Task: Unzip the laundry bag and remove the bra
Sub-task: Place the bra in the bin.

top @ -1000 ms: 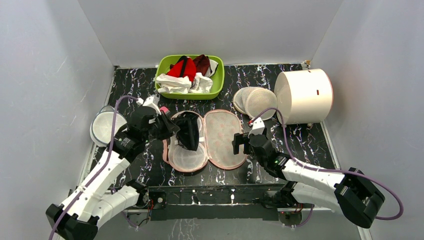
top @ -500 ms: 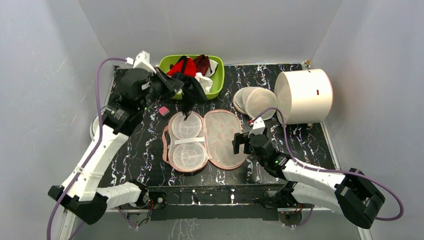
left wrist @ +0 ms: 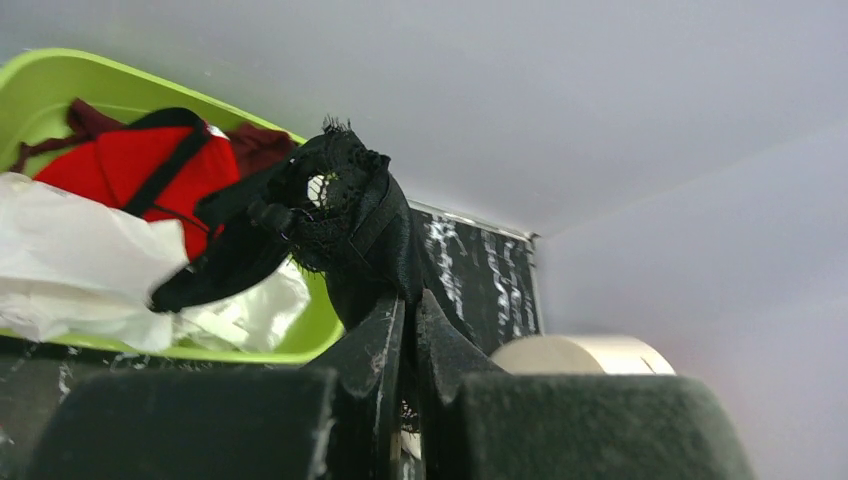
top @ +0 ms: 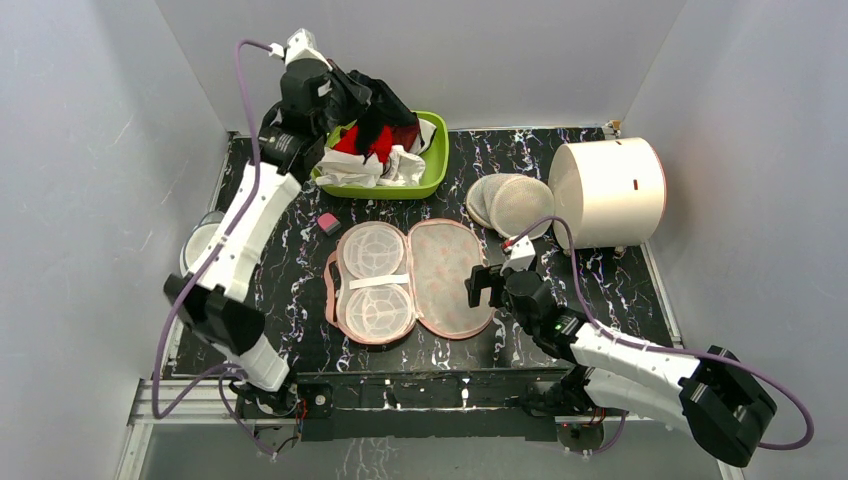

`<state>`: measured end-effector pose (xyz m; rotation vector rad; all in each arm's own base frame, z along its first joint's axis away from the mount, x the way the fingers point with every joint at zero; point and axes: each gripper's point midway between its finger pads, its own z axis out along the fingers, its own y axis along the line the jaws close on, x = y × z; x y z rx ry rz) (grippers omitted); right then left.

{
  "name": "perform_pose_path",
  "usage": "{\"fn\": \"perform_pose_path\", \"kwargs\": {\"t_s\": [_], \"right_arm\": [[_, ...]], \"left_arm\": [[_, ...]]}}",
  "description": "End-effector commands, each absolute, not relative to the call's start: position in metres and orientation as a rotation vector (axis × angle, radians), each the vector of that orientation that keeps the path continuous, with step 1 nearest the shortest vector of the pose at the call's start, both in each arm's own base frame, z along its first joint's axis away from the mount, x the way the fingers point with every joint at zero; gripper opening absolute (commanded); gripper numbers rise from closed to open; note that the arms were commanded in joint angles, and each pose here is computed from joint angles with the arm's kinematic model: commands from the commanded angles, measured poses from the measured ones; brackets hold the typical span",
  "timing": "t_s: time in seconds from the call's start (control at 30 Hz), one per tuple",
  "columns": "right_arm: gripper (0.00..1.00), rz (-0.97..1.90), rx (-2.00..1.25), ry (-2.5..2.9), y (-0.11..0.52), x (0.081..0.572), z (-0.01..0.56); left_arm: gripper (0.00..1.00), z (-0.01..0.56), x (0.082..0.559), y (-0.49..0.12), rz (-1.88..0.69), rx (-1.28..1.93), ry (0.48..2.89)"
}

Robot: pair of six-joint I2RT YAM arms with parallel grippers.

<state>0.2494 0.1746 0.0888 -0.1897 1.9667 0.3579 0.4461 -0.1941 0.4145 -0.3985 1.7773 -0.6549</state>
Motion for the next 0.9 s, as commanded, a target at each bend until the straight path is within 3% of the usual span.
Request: {"fn": "perform_pose_path", "kwargs": {"t_s": [0.0,0.37,0.87], "right_arm": [[0.98,0.393,-0.153,1.898,0.177,0.256,0.106],[0.98,0.396,-0.155,1.898,0.178,0.256,0.106],[0.98,0.394,-0.156,1.9,0.178,0.256,0.106]], "left_arm": [[0.0,0.434,0.485,-0.171,-0.575,-0.433,1.682],[0.0,0.364,0.548,-0.167,-0.51,-0.444,1.804],[0.0,0.162,0.568,-0.223,-0.783,-0.725,2.138]]}}
